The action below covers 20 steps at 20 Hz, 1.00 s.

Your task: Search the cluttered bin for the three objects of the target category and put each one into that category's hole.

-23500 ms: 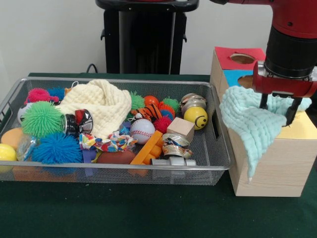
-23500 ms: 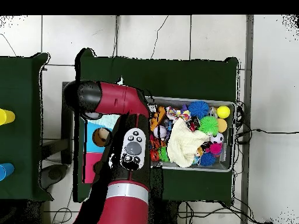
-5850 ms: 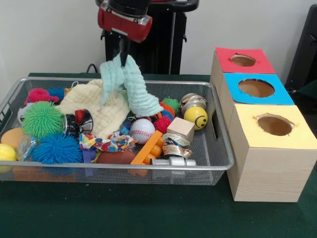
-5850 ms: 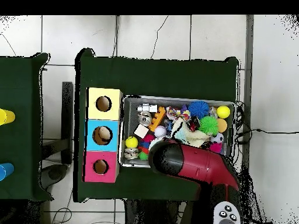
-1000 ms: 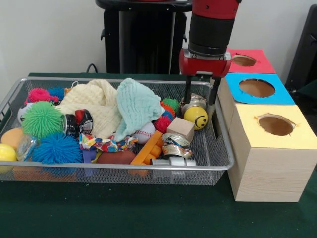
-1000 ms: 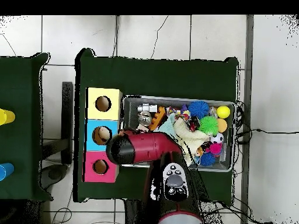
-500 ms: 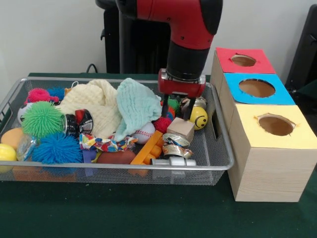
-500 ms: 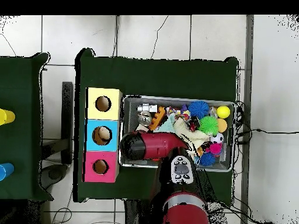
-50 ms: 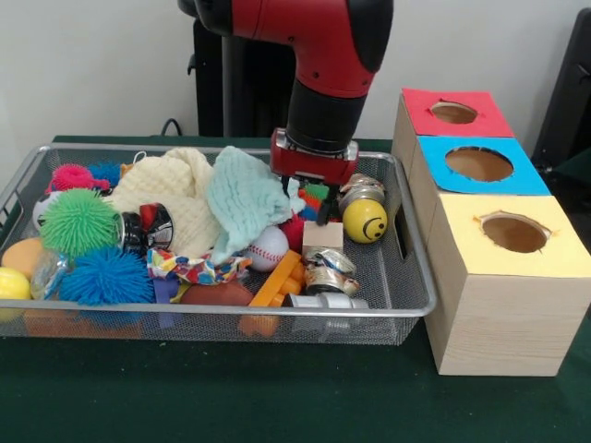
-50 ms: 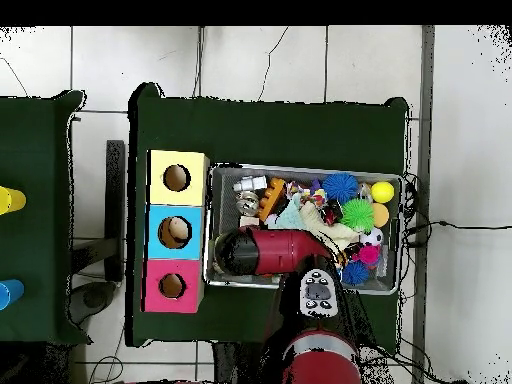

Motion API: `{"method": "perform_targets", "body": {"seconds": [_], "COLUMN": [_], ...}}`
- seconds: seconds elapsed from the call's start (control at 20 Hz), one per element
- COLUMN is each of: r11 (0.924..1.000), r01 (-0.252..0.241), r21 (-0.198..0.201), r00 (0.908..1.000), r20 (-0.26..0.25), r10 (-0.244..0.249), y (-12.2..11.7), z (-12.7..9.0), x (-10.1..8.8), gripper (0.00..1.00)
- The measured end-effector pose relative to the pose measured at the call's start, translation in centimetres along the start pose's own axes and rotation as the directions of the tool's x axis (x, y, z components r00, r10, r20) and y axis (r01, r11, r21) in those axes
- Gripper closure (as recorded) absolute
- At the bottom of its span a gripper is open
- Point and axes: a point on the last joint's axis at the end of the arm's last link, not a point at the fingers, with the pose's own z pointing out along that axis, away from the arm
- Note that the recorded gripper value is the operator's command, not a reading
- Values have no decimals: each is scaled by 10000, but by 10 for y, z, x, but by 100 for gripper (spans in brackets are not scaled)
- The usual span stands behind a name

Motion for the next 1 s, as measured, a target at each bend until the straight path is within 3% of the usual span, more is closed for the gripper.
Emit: {"method": "perform_targets", "body": {"seconds": [0.5,1.0], "r11": [9994,9986], "r01": [-161,-258], "r21": [311,452], "r00": [9998,9996], "r20": [-59,154], "r10": [163,252], "y": [-18,-28], "z": [2,-1], "x": [3,-13], "gripper": [0,0]}}
